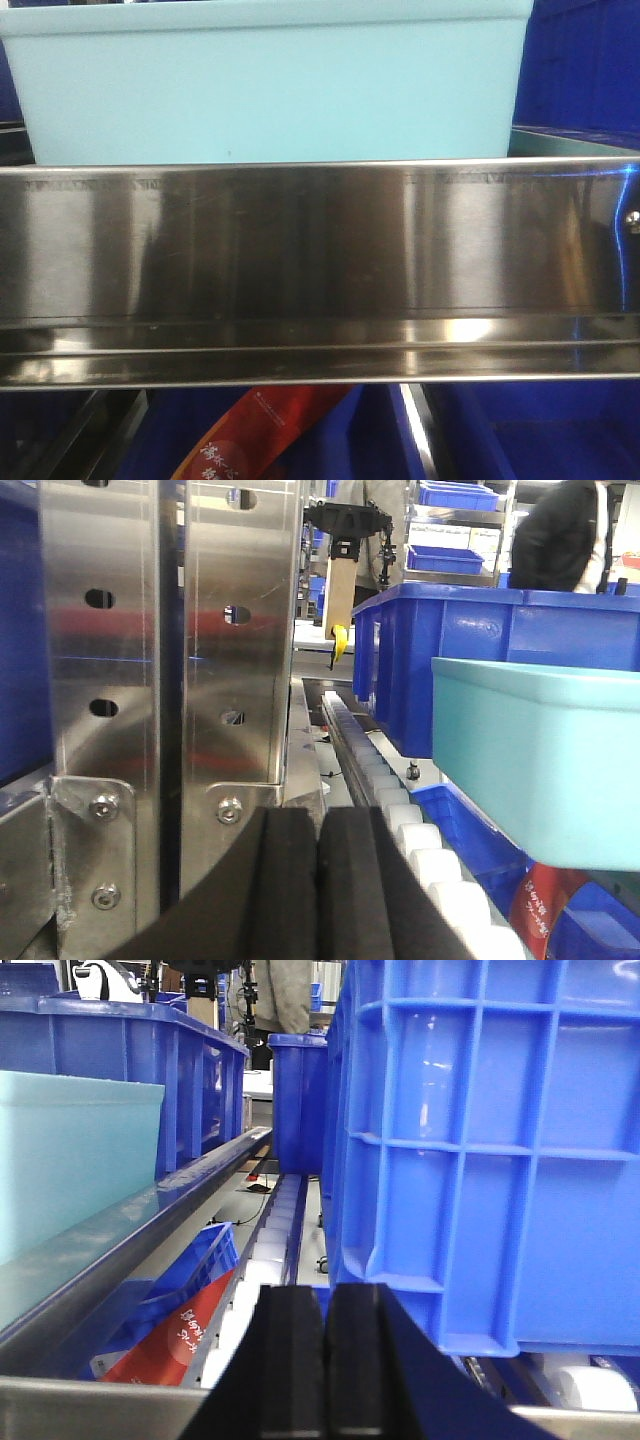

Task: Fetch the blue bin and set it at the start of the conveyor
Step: 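Reach both grippers down to the rims of the light-blue bin on the shelf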

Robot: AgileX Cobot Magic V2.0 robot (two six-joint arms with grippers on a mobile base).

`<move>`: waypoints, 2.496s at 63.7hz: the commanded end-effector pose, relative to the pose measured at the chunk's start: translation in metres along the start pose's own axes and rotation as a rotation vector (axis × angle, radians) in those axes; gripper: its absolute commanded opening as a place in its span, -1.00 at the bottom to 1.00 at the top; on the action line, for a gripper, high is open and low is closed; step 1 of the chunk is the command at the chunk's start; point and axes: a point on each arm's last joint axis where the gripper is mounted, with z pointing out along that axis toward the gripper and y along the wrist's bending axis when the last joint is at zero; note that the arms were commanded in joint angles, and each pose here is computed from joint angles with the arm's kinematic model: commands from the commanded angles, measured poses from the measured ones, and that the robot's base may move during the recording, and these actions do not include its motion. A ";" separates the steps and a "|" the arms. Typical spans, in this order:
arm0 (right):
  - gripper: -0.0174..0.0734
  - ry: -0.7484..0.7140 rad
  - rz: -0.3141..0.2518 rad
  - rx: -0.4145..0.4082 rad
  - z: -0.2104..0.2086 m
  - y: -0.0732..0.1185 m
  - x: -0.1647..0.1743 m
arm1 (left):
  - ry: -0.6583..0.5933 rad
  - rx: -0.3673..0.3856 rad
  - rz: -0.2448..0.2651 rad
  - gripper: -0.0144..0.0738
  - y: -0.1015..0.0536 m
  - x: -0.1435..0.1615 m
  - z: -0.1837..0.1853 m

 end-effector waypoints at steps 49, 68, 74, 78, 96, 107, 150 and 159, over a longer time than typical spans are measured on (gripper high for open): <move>-0.96 -0.014 -0.004 0.006 0.000 0.000 -0.001 | -0.027 -0.002 -0.003 -0.92 0.000 -0.003 0.000; -0.96 -0.078 -0.004 0.009 -0.001 -0.001 -0.010 | -0.035 0.000 0.021 -0.92 0.000 -0.011 -0.001; -0.96 -0.092 -0.004 0.008 -0.005 -0.001 -0.031 | -0.055 -0.001 0.065 -0.92 -0.001 -0.030 -0.004; -0.96 -0.075 -0.005 0.006 -0.008 -0.001 -0.044 | -0.037 -0.006 0.098 -0.92 -0.002 -0.039 -0.006; -0.96 -0.013 -0.005 0.000 -0.020 -0.002 -0.103 | 0.026 -0.017 0.108 -0.92 -0.004 -0.100 -0.002; -0.96 0.094 -0.005 -0.005 -0.004 -0.002 -0.136 | 0.147 -0.023 0.107 -0.92 -0.005 -0.139 0.025; -0.96 0.262 0.048 -0.040 0.081 -0.001 -0.227 | 0.455 -0.003 0.042 -0.92 -0.011 -0.184 0.127; -0.96 0.396 0.153 -0.140 0.096 0.011 -0.219 | 0.488 0.127 0.049 -0.92 -0.030 -0.193 0.136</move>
